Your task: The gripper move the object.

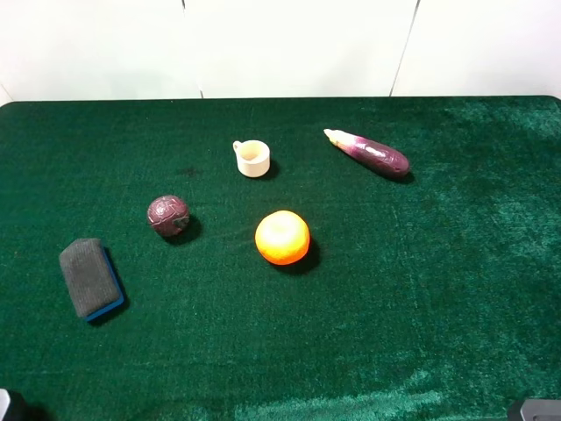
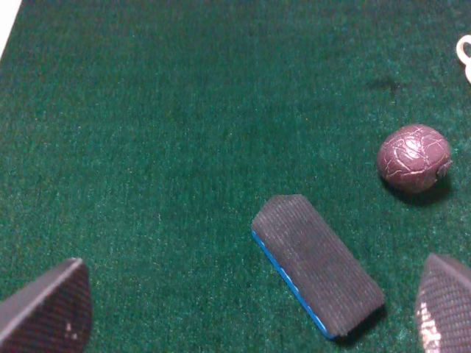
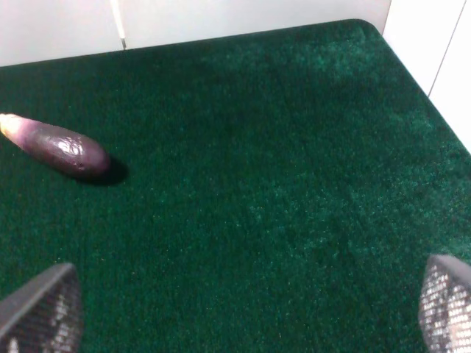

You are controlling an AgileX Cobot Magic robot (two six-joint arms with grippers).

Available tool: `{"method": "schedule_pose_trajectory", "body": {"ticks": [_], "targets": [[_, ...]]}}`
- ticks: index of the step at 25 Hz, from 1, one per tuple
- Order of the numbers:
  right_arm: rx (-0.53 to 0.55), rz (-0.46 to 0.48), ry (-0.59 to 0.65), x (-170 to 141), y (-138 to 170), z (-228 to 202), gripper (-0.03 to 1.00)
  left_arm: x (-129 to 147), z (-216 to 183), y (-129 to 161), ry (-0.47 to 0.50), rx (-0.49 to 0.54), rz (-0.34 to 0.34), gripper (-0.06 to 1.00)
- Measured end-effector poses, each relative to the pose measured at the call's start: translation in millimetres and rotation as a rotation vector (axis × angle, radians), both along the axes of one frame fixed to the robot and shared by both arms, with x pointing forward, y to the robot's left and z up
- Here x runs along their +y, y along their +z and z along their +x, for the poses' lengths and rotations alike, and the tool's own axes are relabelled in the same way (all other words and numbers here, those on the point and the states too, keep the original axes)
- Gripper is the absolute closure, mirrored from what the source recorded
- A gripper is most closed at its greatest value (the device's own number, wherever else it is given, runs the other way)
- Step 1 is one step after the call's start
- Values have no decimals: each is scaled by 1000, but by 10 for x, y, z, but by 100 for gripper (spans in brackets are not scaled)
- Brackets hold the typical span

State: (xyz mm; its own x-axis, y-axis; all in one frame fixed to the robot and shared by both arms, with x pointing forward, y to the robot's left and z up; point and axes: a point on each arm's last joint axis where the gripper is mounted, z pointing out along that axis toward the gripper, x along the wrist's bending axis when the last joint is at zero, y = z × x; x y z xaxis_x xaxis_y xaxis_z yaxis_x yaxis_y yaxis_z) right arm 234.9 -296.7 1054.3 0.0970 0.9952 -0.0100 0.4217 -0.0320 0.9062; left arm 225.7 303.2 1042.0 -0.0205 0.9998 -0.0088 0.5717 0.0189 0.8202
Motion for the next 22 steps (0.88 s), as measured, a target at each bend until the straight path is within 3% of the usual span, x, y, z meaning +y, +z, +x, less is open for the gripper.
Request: {"method": "schedule_pose_trajectory", "body": {"ticks": [8,15,22], "targets": [[0,0,0,0,0,0,27,1,-2,17,1,11,1,6],[0,0,0,0,0,0,27,0,157,215,2,187,1,6],[0,0,0,0,0,0,27,-3,480,524,10,291,-6,6]]}}
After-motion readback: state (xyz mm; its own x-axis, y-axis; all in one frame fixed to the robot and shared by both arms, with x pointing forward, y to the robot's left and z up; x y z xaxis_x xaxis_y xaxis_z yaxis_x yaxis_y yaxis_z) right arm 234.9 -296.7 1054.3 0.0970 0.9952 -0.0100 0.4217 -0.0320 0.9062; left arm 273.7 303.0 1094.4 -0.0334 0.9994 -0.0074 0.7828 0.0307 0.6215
